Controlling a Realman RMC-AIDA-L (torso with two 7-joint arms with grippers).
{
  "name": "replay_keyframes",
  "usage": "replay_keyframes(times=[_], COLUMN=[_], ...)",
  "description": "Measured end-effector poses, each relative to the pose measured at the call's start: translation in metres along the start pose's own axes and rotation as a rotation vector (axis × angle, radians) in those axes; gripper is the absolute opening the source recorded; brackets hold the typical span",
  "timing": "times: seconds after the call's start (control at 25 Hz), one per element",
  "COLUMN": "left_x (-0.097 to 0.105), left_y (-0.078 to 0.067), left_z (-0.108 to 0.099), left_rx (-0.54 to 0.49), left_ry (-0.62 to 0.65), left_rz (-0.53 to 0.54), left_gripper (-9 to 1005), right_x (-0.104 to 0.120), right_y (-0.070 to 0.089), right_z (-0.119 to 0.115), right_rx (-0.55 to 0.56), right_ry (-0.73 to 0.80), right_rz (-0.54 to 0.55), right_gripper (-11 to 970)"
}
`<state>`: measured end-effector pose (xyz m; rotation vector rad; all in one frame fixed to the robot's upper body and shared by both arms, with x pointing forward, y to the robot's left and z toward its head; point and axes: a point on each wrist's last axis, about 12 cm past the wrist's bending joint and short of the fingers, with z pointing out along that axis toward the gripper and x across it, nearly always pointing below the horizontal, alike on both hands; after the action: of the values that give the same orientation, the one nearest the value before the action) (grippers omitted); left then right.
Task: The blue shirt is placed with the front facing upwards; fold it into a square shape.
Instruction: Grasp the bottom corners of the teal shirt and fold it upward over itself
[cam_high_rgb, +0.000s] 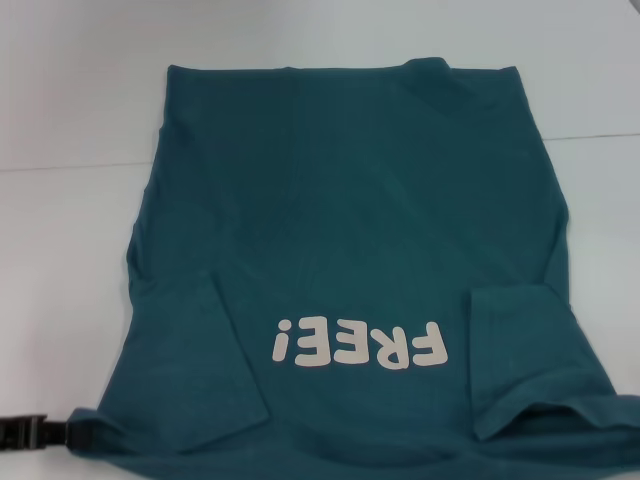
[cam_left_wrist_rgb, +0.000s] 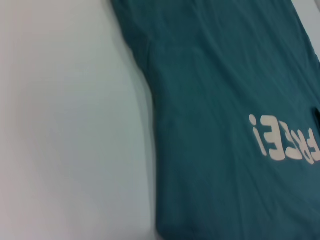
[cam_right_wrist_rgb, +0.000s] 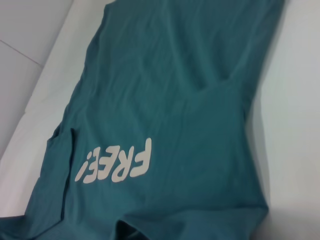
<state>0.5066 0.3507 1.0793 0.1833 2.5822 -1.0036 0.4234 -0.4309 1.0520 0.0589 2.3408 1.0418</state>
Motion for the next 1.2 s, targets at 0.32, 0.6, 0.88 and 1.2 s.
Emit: replay_keyframes(times=[0.32, 0.6, 0.88, 1.2], left_x=[-0.032, -0.086, -0.134, -0.166], left_y=[-0.005, -0.024, -0.047, -0.066], left_z=[0.002, 0.029, 0.052, 0.066], left_rx=[0.010, 0.013, -0.028, -0.054], left_ry=[-0.103, -0.183, -0.275, -0.386], left_rz=[0.032, 0.096, 0.147, 0.154], left_gripper=[124, 127, 131, 134], right_x=[-0.023, -0.069, -0.112, -0.154], right_y=[0.000, 0.012, 0.027, 0.042], right_z=[0.010, 0.041, 0.076, 0.100], right_rx=[0.022, 0.025, 0.065, 0.146], right_ry=[-0.050, -0.105, -0.126, -0.142], right_rz=[-0.030, -0.108, -0.197, -0.312], right_gripper=[24, 24, 24, 24])
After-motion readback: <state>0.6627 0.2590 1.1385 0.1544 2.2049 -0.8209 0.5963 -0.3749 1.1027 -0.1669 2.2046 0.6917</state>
